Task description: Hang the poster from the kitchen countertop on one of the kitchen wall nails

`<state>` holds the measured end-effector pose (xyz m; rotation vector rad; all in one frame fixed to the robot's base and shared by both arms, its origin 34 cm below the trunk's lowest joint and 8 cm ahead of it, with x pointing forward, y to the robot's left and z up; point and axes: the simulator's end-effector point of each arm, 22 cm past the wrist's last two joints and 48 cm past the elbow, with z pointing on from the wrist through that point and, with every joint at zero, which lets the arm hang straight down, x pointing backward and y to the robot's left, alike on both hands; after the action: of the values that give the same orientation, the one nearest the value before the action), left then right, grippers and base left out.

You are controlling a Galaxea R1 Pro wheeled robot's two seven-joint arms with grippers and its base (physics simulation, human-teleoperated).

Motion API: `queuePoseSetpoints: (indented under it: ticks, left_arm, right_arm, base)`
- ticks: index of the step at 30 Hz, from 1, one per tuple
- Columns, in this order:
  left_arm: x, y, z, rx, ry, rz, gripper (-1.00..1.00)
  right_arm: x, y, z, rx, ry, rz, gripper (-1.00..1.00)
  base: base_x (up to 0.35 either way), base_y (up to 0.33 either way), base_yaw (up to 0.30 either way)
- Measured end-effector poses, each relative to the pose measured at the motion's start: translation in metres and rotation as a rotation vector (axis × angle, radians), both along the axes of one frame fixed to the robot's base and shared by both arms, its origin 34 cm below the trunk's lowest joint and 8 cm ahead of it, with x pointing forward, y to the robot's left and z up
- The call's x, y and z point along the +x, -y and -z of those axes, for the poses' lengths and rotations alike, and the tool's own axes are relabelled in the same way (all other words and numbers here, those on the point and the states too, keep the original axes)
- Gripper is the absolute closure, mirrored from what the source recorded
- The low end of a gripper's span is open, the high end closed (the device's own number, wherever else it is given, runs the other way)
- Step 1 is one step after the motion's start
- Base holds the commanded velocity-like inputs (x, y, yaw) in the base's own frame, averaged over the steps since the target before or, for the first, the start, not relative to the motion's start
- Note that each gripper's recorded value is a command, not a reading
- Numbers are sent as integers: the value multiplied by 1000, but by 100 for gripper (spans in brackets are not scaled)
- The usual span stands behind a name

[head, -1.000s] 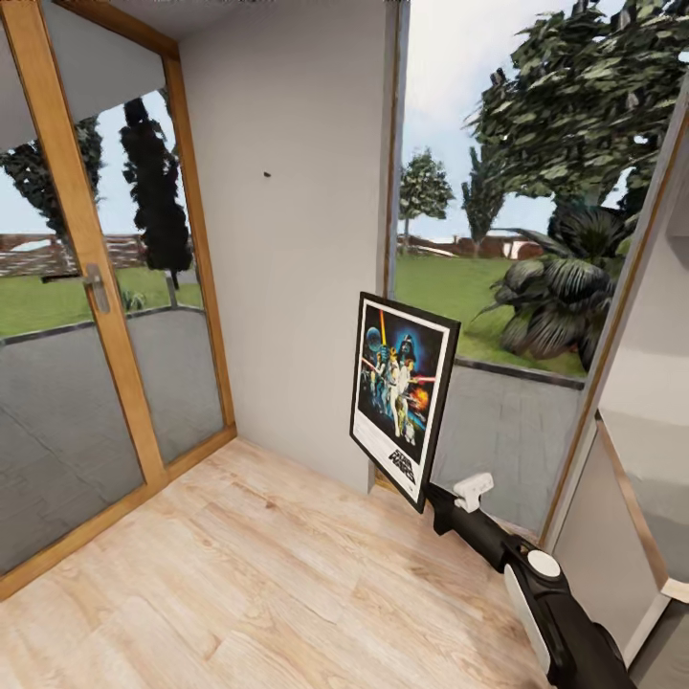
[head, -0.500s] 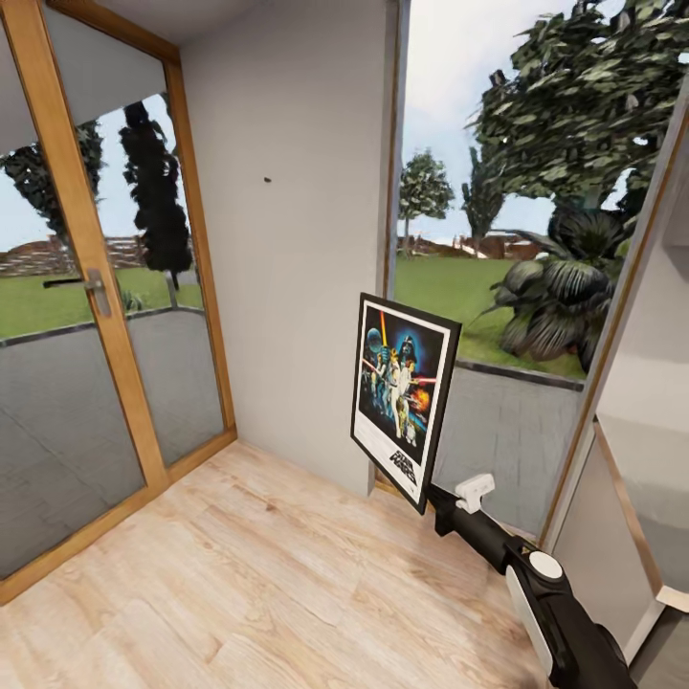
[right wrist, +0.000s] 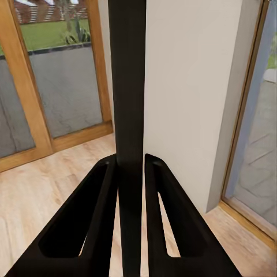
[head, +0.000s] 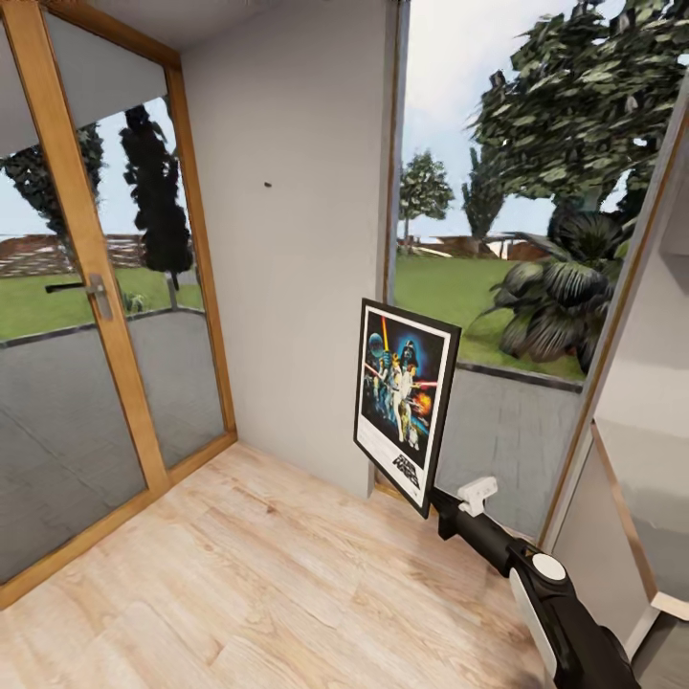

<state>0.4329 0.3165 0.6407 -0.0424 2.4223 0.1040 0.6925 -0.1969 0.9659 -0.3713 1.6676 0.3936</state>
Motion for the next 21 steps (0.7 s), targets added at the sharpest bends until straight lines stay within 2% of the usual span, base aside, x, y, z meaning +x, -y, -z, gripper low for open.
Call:
queuePoseSetpoints:
  ticks: [21]
  left_arm:
    - [-4, 1, -26, 0, -1, 2, -100]
  right_arm:
    - [-4, 0, -25, 0, -3, 0, 100]
  base:
    - [0, 0, 0]
